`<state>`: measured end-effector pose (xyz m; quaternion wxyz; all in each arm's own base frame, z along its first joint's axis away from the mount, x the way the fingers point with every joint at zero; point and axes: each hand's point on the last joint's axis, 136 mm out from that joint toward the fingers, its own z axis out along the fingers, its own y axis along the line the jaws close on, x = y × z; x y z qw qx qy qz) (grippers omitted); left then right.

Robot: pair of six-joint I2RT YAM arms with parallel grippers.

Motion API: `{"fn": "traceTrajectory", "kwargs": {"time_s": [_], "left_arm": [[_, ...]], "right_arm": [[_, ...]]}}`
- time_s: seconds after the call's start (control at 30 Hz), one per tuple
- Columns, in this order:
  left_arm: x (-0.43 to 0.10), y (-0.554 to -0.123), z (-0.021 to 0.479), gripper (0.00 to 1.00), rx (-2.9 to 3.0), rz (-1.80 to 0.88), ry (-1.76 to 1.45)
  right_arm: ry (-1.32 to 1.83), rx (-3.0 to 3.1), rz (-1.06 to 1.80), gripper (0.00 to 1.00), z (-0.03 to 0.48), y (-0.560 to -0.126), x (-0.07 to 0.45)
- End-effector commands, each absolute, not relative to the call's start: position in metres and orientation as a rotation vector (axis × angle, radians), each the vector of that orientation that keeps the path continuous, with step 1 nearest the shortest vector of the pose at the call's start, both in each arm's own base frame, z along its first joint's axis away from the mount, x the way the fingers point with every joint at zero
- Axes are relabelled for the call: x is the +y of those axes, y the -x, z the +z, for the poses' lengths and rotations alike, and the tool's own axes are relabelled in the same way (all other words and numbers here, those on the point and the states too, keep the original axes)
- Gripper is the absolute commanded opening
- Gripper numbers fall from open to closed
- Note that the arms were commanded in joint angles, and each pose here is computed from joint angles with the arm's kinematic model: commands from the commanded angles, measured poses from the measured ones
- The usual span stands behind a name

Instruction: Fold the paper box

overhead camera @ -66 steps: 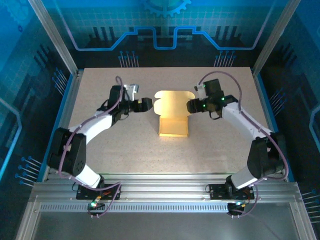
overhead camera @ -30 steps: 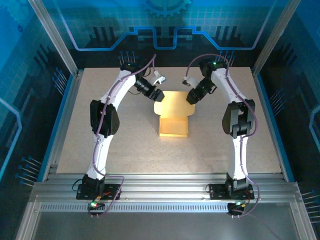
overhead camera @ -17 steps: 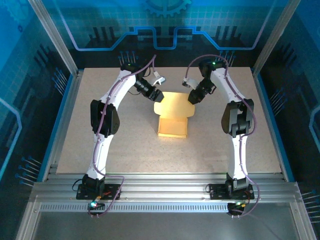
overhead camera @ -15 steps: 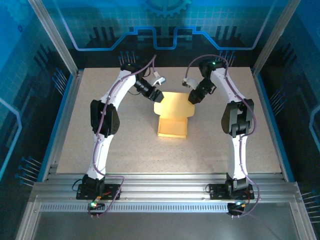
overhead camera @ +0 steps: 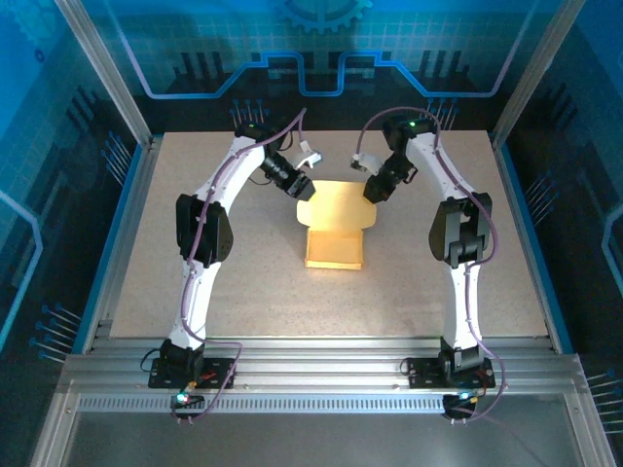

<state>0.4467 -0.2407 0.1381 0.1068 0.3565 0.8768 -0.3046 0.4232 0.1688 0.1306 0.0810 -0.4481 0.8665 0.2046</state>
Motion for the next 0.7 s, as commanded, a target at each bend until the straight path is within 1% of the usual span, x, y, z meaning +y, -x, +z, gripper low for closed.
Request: {"fn": "traceTrajectory", "kwargs": {"time_s": [0.0, 0.07, 0.1, 0.13, 0.17, 0.23, 0.27, 0.33, 0.57, 0.63, 0.67], "left_arm": [[-0.239, -0.442, 0.138, 0.32, 2.596, -0.861, -1.085], [-0.240, -0.442, 0.139, 0.27, 2.594, -0.873, -1.082], [-0.241, -0.440, 0.140, 0.27, 2.589, -0.883, -1.086], [-0.241, -0.438, 0.141, 0.29, 2.586, -0.893, -1.095], [-0.241, -0.436, 0.142, 0.34, 2.583, -0.897, -1.108], [-0.240, -0.433, 0.140, 0.33, 2.596, -0.888, -1.126], [-0.239, -0.432, 0.140, 0.31, 2.599, -0.887, -1.128], [-0.240, -0.431, 0.139, 0.23, 2.601, -0.899, -1.125], [-0.242, -0.431, 0.137, 0.12, 2.605, -0.887, -1.128], [-0.240, -0.434, 0.137, 0.05, 2.613, -0.862, -1.115], [-0.240, -0.435, 0.136, 0.04, 2.616, -0.854, -1.107]], "right_arm": [[1.383, 2.561, 0.554, 0.00, 0.140, -0.420, 0.169], [1.381, 2.563, 0.546, 0.00, 0.140, -0.421, 0.168], [1.380, 2.564, 0.542, 0.00, 0.140, -0.421, 0.168], [1.379, 2.565, 0.539, 0.00, 0.140, -0.421, 0.168], [1.373, 2.564, 0.533, 0.00, 0.141, -0.422, 0.166], [1.373, 2.562, 0.533, 0.00, 0.142, -0.422, 0.167], [1.371, 2.561, 0.532, 0.00, 0.143, -0.423, 0.167], [1.370, 2.557, 0.529, 0.00, 0.143, -0.423, 0.167], [1.343, 2.551, 0.517, 0.00, 0.147, -0.426, 0.167], [1.334, 2.545, 0.510, 0.00, 0.149, -0.427, 0.167], [1.325, 2.546, 0.505, 0.00, 0.150, -0.428, 0.167]]}}
